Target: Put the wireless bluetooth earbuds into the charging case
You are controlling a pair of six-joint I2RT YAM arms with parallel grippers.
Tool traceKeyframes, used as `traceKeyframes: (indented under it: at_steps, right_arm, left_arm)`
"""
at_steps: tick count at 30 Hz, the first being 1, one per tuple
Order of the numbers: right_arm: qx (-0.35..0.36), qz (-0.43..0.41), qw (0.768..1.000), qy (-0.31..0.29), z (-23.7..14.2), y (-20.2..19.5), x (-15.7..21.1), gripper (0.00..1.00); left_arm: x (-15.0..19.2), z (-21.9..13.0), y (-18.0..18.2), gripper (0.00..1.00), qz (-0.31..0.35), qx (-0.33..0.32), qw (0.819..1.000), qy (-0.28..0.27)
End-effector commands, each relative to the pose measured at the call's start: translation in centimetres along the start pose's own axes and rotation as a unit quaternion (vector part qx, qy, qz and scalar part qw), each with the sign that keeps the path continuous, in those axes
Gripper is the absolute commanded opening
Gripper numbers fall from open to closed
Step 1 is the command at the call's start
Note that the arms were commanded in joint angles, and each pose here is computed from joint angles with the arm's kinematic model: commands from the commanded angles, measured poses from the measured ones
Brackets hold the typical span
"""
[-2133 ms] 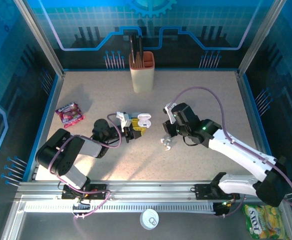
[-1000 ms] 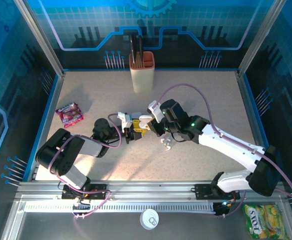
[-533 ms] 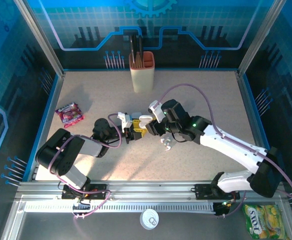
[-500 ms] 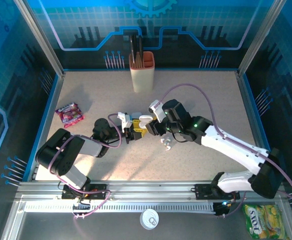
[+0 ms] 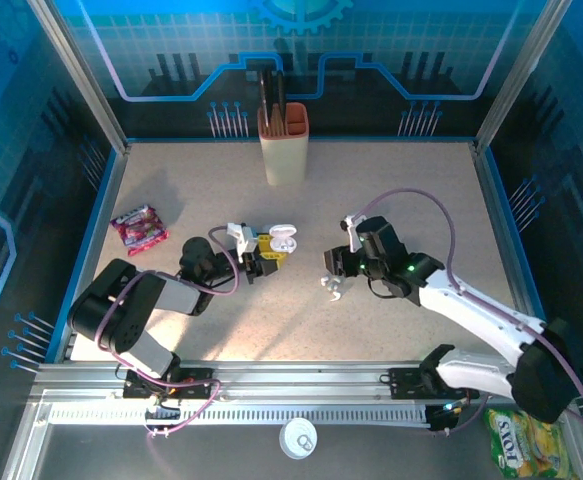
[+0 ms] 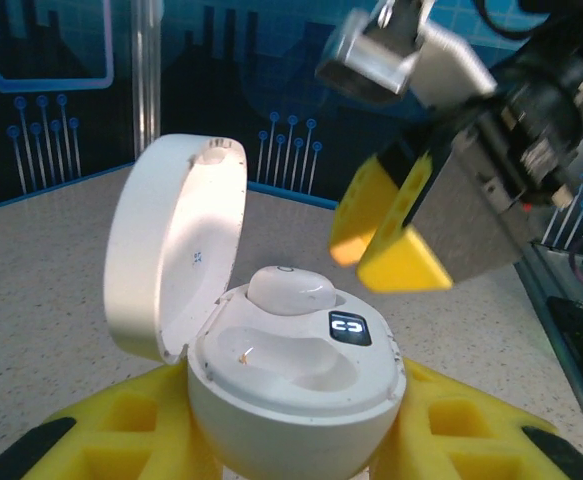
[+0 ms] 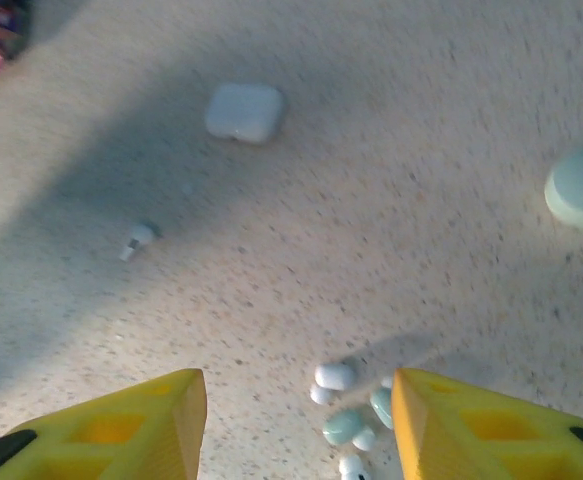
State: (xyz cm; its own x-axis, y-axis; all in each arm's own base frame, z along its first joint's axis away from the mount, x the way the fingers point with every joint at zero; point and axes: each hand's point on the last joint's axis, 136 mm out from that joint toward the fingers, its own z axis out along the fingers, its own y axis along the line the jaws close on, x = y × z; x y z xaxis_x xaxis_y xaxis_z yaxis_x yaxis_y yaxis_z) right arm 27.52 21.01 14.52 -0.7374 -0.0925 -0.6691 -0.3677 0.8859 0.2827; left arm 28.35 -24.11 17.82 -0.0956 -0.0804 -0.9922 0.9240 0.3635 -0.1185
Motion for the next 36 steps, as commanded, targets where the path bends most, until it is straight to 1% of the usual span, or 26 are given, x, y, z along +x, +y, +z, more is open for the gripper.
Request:
traceKeyframes:
  at_steps: [1,7,13,18,25,26,33,36]
  right_arm:
    - [0.012,0.047,0.998,0.049,2.1,-0.9,1.4,0.51]
    - [-0.001,0.089,0.987,0.131,5.8,-0.3,4.2,0.51]
    - [-0.019,0.112,0.978,0.173,8.3,0.2,6.4,0.50]
    - [-0.021,0.117,0.975,0.189,9.2,0.2,7.2,0.47]
    - [-0.027,0.112,0.974,0.197,9.9,0.4,7.4,0.47]
    - [-0.032,0.109,0.975,0.189,10.1,0.8,6.4,0.47]
    - [-0.043,0.094,0.976,0.193,11.0,1.5,5.3,0.47]
    - [-0.031,0.075,0.978,0.190,10.7,1.3,4.6,0.47]
  left_arm:
    - [-1.1,-0.7,0.1,0.35,0.029,-0.010,0.999,-0.017]
    - [-1.2,-1.2,0.2,0.35,0.029,-0.019,0.999,-0.018]
    - [-1.2,-1.5,0.1,0.35,0.028,-0.022,0.999,-0.019]
    - [-1.3,-1.6,0.2,0.35,0.029,-0.023,0.999,-0.020]
    - [-1.3,-1.6,0.3,0.35,0.028,-0.024,0.999,-0.020]
    - [-1.3,-1.6,0.2,0.35,0.027,-0.023,0.999,-0.019]
    - [-1.2,-1.8,0.3,0.35,0.027,-0.027,0.999,-0.019]
    - [-1.1,-2.2,1.1,0.35,0.023,-0.047,0.998,-0.020]
